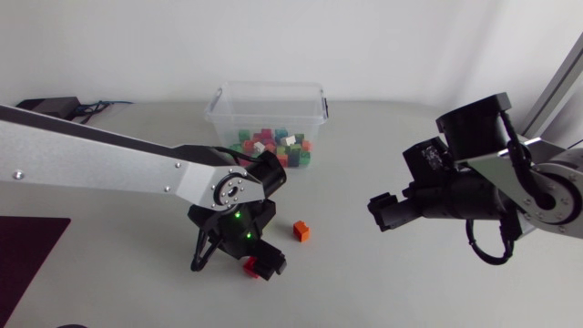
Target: Place the duplo bricks in the container
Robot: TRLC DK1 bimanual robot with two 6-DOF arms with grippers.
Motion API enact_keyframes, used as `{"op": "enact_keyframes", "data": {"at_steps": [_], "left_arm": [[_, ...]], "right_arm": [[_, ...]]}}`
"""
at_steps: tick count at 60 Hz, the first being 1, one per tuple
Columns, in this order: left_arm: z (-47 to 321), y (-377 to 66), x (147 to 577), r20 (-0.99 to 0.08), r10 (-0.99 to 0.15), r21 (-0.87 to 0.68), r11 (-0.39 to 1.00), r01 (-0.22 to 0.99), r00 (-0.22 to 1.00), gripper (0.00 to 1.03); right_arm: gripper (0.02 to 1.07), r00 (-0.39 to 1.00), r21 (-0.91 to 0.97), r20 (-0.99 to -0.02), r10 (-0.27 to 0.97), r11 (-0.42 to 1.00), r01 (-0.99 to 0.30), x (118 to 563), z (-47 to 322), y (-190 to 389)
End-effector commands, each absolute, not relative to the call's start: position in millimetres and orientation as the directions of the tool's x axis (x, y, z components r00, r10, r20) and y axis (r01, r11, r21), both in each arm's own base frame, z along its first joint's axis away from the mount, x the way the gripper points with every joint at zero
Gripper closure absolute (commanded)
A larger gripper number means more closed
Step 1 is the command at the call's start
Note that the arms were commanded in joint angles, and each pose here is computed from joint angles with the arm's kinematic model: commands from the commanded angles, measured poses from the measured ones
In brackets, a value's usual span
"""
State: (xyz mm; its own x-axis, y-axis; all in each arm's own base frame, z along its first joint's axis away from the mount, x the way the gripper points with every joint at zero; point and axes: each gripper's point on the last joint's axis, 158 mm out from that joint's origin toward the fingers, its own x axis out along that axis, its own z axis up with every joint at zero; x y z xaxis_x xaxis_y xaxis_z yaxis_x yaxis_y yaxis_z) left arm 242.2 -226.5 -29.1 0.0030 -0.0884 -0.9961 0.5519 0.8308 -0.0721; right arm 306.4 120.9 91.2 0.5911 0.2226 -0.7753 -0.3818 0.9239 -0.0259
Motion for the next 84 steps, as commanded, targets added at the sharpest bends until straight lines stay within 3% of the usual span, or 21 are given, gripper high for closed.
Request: {"op": "enact_keyframes", "data": {"at_steps": [1, 7, 32, 46, 62, 80, 84], "left_arm": [[-37, -227, 239, -0.997, -0.076, -0.07, 0.844, 0.532, -0.011, 0.28], [-38, -227, 241, -0.997, -0.081, -0.07, 0.848, 0.526, -0.003, 0.42], [-47, -224, 230, -0.998, -0.062, -0.066, 0.843, 0.534, -0.025, 0.61], [-44, -222, 226, -0.998, -0.055, -0.062, 0.83, 0.554, -0.029, 0.75], [29, -205, 265, -0.981, -0.157, -0.071, 0.84, 0.539, 0.115, 0.77], [96, -186, 315, -0.93, -0.227, -0.058, 0.868, 0.494, 0.289, 0.77], [114, -179, 332, -0.911, -0.237, -0.056, 0.883, 0.467, 0.339, 0.77]], "right_arm": [[0.07, 0.596, -0.015, -0.773, 0.218, 0.933, -0.36, 310, 92, 123], [0.07, 0.591, -0.015, -0.777, 0.217, 0.932, -0.362, 310, 90, 123], [0.07, 0.574, -0.049, -0.794, 0.2, 0.92, -0.388, 309, 82, 135], [0.07, 0.499, -0.056, -0.842, 0.204, 0.888, -0.456, 300, 59, 155], [0.07, 0.336, 0.021, -0.909, 0.247, 0.832, -0.555, 301, 31, 205], [0.07, 0.206, 0.026, -0.96, 0.191, 0.792, -0.61, 306, -1, 246], [0.12, 0.186, 0.026, -0.967, 0.176, 0.791, -0.611, 308, -10, 249]]}}
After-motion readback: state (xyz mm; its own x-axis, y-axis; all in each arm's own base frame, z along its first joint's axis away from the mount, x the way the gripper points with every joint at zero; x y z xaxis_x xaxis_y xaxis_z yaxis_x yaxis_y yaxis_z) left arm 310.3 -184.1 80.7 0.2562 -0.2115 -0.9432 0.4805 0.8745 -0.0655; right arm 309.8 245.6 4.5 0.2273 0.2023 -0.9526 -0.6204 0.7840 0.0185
